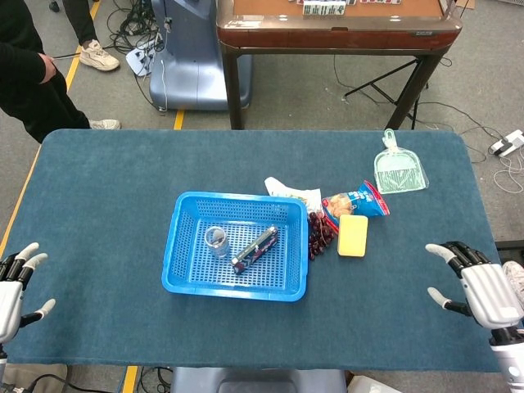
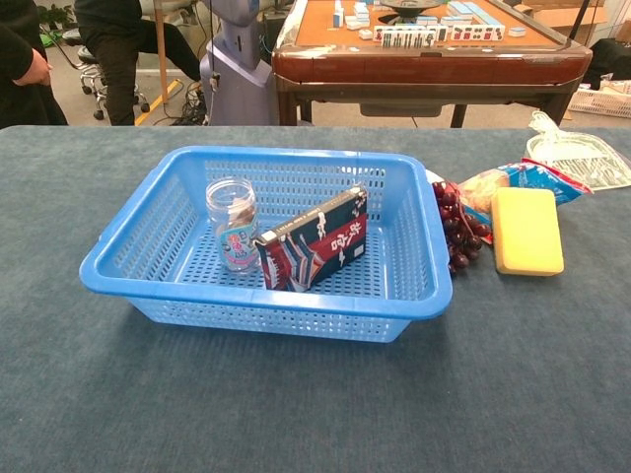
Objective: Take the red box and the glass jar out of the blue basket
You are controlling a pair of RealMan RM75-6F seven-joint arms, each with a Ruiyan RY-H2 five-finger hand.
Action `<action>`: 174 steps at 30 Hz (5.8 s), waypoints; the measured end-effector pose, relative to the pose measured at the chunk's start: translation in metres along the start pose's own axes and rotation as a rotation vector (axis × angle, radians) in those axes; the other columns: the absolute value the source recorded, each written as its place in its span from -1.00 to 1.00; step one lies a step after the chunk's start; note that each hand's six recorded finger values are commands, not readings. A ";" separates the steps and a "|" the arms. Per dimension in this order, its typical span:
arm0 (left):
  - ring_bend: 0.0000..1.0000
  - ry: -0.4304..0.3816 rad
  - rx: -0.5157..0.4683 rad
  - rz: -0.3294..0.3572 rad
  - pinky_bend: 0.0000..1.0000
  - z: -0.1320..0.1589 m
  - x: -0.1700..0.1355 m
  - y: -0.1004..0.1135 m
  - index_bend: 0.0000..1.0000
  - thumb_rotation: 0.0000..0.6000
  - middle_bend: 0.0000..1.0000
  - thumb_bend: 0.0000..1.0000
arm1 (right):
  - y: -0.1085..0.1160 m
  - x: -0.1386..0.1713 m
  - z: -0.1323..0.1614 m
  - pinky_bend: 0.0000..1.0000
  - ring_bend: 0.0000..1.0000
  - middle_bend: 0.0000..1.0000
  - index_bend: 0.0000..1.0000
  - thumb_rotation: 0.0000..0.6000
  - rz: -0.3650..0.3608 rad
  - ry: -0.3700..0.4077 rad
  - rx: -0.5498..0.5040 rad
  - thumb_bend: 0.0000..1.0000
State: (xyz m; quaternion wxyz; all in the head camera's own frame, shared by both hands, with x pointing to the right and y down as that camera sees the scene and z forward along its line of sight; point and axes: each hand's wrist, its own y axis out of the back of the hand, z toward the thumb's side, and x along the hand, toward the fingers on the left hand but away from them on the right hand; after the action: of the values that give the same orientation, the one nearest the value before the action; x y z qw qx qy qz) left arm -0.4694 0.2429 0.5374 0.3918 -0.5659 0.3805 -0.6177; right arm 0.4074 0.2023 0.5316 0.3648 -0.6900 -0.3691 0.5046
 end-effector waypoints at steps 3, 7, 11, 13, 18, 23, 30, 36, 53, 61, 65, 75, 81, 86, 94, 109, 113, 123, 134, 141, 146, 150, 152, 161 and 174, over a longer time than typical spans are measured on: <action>-0.69 -0.001 -0.001 0.004 -0.63 0.000 0.000 0.001 -0.47 1.00 -0.71 -0.70 | 0.002 -0.016 0.018 -0.42 -0.63 -0.45 -0.52 1.00 0.026 0.076 0.012 -0.66; -0.69 0.000 -0.003 0.008 -0.63 -0.001 -0.002 0.003 -0.46 1.00 -0.71 -0.70 | 0.000 -0.040 0.048 -0.42 -0.63 -0.45 -0.52 1.00 0.084 0.188 0.033 -0.66; -0.69 0.000 -0.001 0.014 -0.63 -0.002 -0.004 0.005 -0.46 1.00 -0.71 -0.70 | -0.004 -0.068 0.081 -0.42 -0.63 -0.45 -0.52 1.00 0.145 0.297 0.060 -0.66; -0.69 0.001 -0.001 0.016 -0.63 -0.003 -0.005 0.006 -0.46 1.00 -0.71 -0.70 | -0.006 -0.084 0.101 -0.42 -0.63 -0.45 -0.52 1.00 0.173 0.358 0.078 -0.66; -0.69 0.005 0.004 0.009 -0.63 -0.006 -0.008 0.005 -0.45 1.00 -0.71 -0.70 | -0.015 -0.120 0.147 -0.42 -0.63 -0.45 -0.52 1.00 0.225 0.469 0.105 -0.66; -0.69 0.013 0.004 0.002 -0.63 -0.007 -0.009 0.003 -0.45 1.00 -0.71 -0.70 | -0.035 -0.153 0.193 -0.42 -0.63 -0.45 -0.52 1.00 0.272 0.549 0.139 -0.66; -0.69 0.025 0.009 -0.001 -0.63 -0.012 -0.011 0.003 -0.45 1.00 -0.71 -0.70 | -0.072 -0.189 0.233 -0.42 -0.63 -0.45 -0.52 1.00 0.320 0.586 0.200 -0.66; -0.69 0.031 0.013 -0.005 -0.63 -0.016 -0.011 0.002 -0.44 1.00 -0.71 -0.70 | -0.102 -0.210 0.254 -0.42 -0.63 -0.45 -0.52 1.00 0.357 0.586 0.242 -0.66; -0.69 0.060 0.010 -0.019 -0.63 -0.029 -0.013 -0.003 -0.43 1.00 -0.71 -0.70 | -0.153 -0.233 0.281 -0.33 -0.43 -0.26 -0.28 1.00 0.408 0.572 0.305 -0.34; -0.69 0.061 0.004 -0.021 -0.63 -0.030 -0.014 -0.003 -0.40 1.00 -0.71 -0.70 | -0.157 -0.243 0.290 0.23 0.03 0.09 0.19 1.00 0.315 0.570 0.298 -0.14; -0.69 0.067 0.006 -0.022 -0.63 -0.031 -0.015 -0.004 -0.38 1.00 -0.71 -0.70 | -0.151 -0.244 0.290 0.33 0.11 0.14 0.24 1.00 0.294 0.570 0.263 -0.13; -0.69 0.059 0.005 -0.011 -0.63 -0.030 -0.013 -0.001 -0.37 1.00 -0.71 -0.70 | -0.088 -0.236 0.273 0.33 0.12 0.14 0.25 1.00 0.161 0.579 0.160 -0.12; -0.69 0.048 0.002 -0.015 -0.63 -0.027 -0.012 -0.003 -0.37 1.00 -0.71 -0.70 | -0.035 -0.226 0.226 0.33 0.12 0.13 0.25 1.00 0.073 0.515 0.131 -0.14; -0.69 0.043 0.000 -0.013 -0.63 -0.025 -0.011 -0.002 -0.37 1.00 -0.71 -0.70 | -0.004 -0.213 0.165 0.33 0.12 0.12 0.25 1.00 0.043 0.397 0.156 -0.16; -0.69 0.036 0.002 -0.018 -0.63 -0.022 -0.010 -0.004 -0.37 1.00 -0.71 -0.70 | -0.010 -0.182 0.094 0.33 0.12 0.12 0.25 1.00 0.136 0.256 0.136 -0.16; -0.69 0.017 0.009 -0.012 -0.63 -0.012 -0.009 0.001 -0.37 1.00 -0.71 -0.70 | -0.077 -0.117 0.063 0.28 0.03 -0.05 0.16 1.00 0.366 0.308 0.075 -0.19; -0.69 0.014 0.008 -0.011 -0.63 -0.011 -0.010 0.002 -0.37 1.00 -0.71 -0.70 | -0.087 -0.116 0.054 -0.30 -0.56 -0.53 -0.54 1.00 0.417 0.284 0.094 -0.22; -0.69 0.021 0.014 -0.001 -0.63 -0.012 -0.011 0.007 -0.37 1.00 -0.71 -0.70 | -0.077 -0.136 0.054 -0.98 -1.00 -1.00 -1.00 1.00 0.429 0.244 0.146 -0.29; -0.69 0.014 0.019 0.001 -0.63 -0.010 -0.011 0.008 -0.37 1.00 -0.71 -0.70 | -0.030 -0.159 0.118 -0.81 -0.98 -0.83 -1.00 1.00 0.271 0.400 0.076 -0.71; -0.69 -0.010 0.012 0.004 -0.63 -0.001 -0.012 0.009 -0.37 1.00 -0.71 -0.70 | -0.033 -0.181 0.179 -0.77 -0.97 -0.83 -1.00 1.00 0.311 0.511 0.054 -0.98; -0.69 -0.015 0.013 0.019 -0.63 0.000 -0.013 0.014 -0.37 1.00 -0.71 -0.70 | -0.048 -0.201 0.233 -0.77 -0.97 -0.83 -1.00 1.00 0.368 0.576 0.056 -1.00; -0.69 -0.011 0.007 0.027 -0.63 -0.001 -0.013 0.017 -0.37 1.00 -0.71 -0.70 | -0.062 -0.217 0.265 -0.77 -0.97 -0.83 -1.00 1.00 0.408 0.594 0.069 -1.00; -0.69 -0.012 0.005 0.031 -0.63 -0.001 -0.014 0.018 -0.37 1.00 -0.71 -0.70 | -0.071 -0.228 0.282 -0.77 -0.97 -0.83 -1.00 1.00 0.420 0.598 0.080 -1.00; -0.69 0.005 0.007 0.028 -0.64 -0.008 -0.015 0.017 -0.37 1.00 -0.71 -0.70 | -0.104 -0.267 0.339 -0.71 -0.96 -0.83 -1.00 1.00 0.439 0.574 0.107 -1.00; -0.69 0.043 0.003 0.029 -0.63 -0.023 -0.021 0.018 -0.37 1.00 -0.71 -0.70 | -0.148 -0.289 0.382 -0.29 -0.72 -0.63 -0.96 1.00 0.470 0.525 0.156 -0.98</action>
State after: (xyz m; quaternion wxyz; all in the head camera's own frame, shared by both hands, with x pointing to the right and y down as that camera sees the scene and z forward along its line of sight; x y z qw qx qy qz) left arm -0.4903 0.2560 0.5111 0.3933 -0.5464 0.3962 -0.6243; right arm -0.0449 0.0673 0.6986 0.3729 -0.8321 -0.0545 0.4070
